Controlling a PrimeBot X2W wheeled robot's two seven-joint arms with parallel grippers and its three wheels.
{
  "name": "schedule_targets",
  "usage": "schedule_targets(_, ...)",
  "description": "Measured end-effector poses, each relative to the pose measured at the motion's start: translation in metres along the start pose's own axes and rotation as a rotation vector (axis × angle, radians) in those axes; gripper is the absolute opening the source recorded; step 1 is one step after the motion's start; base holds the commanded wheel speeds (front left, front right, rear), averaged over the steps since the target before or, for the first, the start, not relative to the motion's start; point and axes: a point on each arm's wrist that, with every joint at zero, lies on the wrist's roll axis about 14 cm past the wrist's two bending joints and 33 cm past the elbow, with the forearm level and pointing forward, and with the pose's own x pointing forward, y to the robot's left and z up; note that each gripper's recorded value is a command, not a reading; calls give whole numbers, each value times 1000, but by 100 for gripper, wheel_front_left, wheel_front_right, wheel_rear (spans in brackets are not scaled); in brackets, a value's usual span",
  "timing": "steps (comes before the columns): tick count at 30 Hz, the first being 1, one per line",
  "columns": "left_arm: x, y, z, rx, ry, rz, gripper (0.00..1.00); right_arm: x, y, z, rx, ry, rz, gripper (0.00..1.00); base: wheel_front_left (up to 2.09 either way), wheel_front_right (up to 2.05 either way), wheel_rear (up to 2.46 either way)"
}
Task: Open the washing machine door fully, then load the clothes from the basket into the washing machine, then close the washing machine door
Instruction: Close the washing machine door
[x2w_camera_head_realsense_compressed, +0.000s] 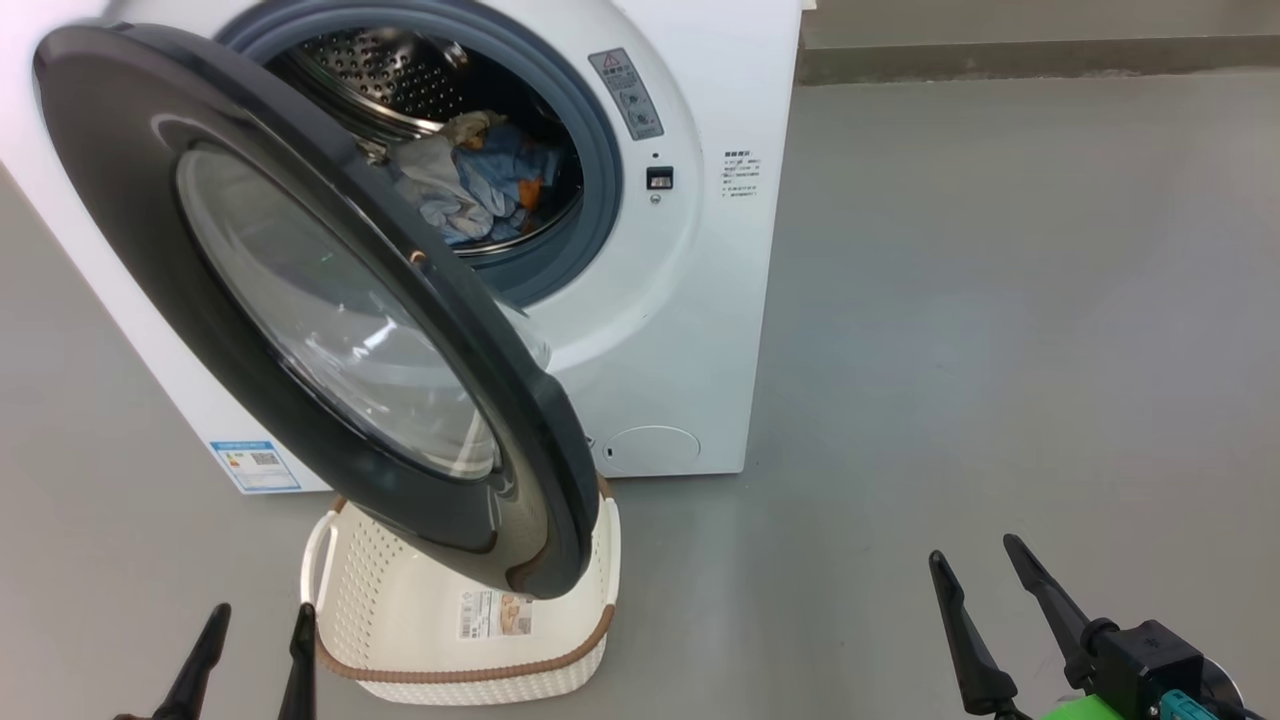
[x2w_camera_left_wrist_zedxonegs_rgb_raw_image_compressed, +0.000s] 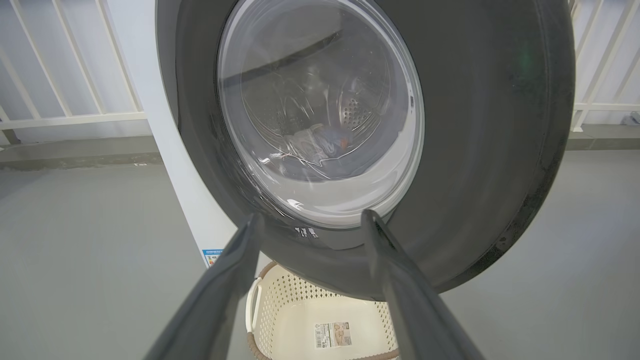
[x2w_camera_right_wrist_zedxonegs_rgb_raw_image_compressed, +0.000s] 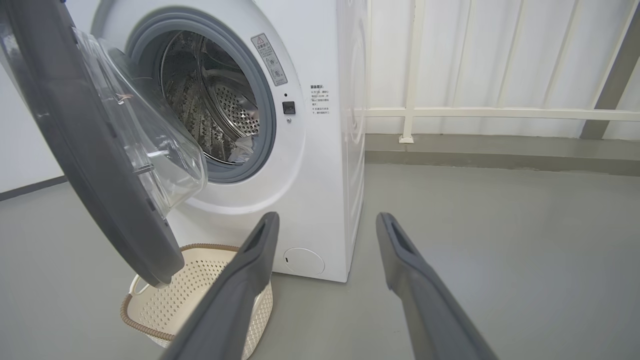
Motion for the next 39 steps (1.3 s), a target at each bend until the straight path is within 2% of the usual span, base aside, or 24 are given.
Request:
schedule_targets(16, 1, -5, 0, -1, 1, -5, 100, -3, -4, 1, -2, -3, -13, 100, 0, 0, 0)
schedule_targets(17, 1, -5, -1, -1, 6, -2, 100, -3, -4, 1, -2, -3, -13, 89, 0, 0, 0)
schedule_targets(18, 1, -5, -1, -1, 7, -2, 100, -3, -4, 1, -1, -2, -13, 70, 0, 0, 0)
schedule_targets(19, 2, -5, -2, -1, 8, -3, 100, -3, -4, 1, -1, -2, -13, 38, 0, 0, 0)
schedule_targets(20, 2, -6, -2, -1, 9, -3, 100, -3, -4, 0, -1, -1, -13, 0, 0, 0, 0)
schedule_targets(34, 1, -4, -4, 1, 17, 7, 100, -1, -3, -7, 2, 27, -10, 0, 0, 0, 0)
schedule_targets(39, -1, -3, -7, 1, 26, 12, 100, 10, 10, -20, 11, 70, 34, 0, 0, 0, 0)
